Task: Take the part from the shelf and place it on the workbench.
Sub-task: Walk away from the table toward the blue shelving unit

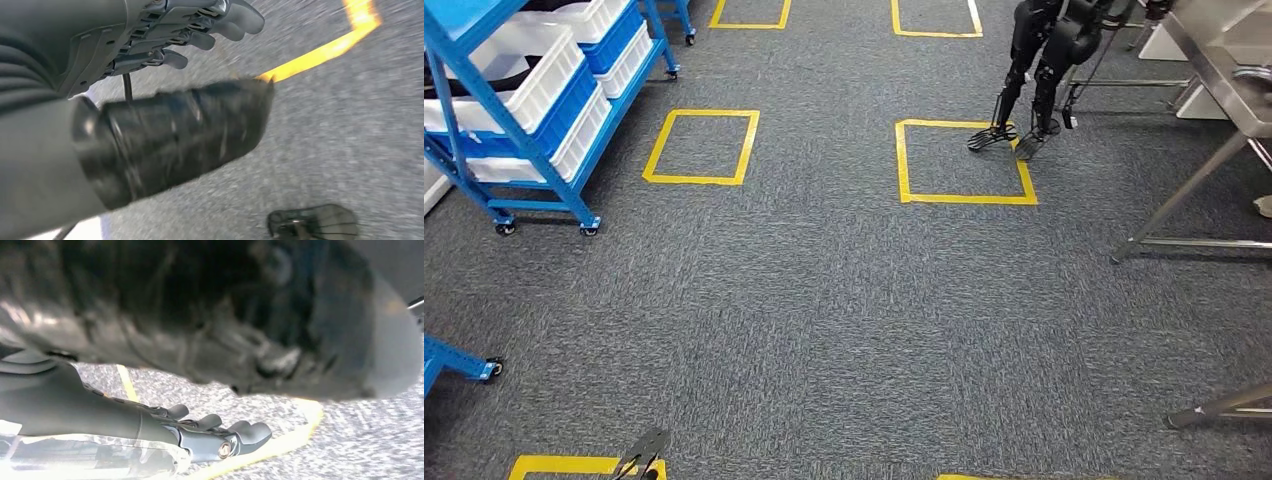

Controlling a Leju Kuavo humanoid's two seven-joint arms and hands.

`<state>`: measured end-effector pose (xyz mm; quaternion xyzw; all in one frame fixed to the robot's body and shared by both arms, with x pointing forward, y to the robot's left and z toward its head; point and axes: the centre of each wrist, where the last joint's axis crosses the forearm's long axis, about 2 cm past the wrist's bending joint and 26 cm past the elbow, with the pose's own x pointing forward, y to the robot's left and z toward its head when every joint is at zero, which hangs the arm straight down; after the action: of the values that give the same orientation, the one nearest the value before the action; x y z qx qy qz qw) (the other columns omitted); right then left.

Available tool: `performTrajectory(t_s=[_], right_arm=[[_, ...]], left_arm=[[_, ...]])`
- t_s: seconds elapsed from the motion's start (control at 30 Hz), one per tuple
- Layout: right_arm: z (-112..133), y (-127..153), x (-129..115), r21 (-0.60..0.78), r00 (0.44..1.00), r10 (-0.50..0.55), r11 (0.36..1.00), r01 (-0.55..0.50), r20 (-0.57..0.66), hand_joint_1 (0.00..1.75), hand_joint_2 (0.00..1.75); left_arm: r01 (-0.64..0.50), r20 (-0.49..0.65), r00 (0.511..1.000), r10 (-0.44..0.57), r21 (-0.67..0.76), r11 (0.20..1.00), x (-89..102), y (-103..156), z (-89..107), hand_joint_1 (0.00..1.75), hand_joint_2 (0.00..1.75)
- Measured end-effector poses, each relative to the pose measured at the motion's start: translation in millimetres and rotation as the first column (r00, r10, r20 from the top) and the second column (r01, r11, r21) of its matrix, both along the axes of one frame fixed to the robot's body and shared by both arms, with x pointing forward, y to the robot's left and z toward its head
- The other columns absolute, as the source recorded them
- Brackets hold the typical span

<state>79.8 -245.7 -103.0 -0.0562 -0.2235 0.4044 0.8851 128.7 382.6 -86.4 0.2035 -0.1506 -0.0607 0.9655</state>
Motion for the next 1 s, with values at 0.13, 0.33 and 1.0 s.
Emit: performTrajectory(t_s=[0.13, 0.33, 1.0], right_arm=[[0.5, -1.9, 3.7, 0.020, 1.000, -0.007, 1.000, 0.007, 0.020, 0.00, 0.00], [3.8, 0.7, 19.5, 0.030, 1.000, 0.019, 0.999, -0.019, -0.016, 0.00, 0.00], [9.2, 3.2, 41.1, 0.020, 0.989, 0.148, 0.989, -0.148, -0.017, 0.00, 0.00]], left_arm=[[-0.015, -0.017, 1.000, 0.015, 0.006, 1.000, -14.6, 4.1, -3.2, 0.00, 1.75], [-0.080, -0.021, 0.997, 0.080, 0.008, 0.997, -26.7, 5.9, -5.8, 0.00, 1.75], [-0.179, 0.022, 0.984, 0.178, 0.043, 0.983, -50.5, 24.6, -6.8, 0.00, 1.75]])
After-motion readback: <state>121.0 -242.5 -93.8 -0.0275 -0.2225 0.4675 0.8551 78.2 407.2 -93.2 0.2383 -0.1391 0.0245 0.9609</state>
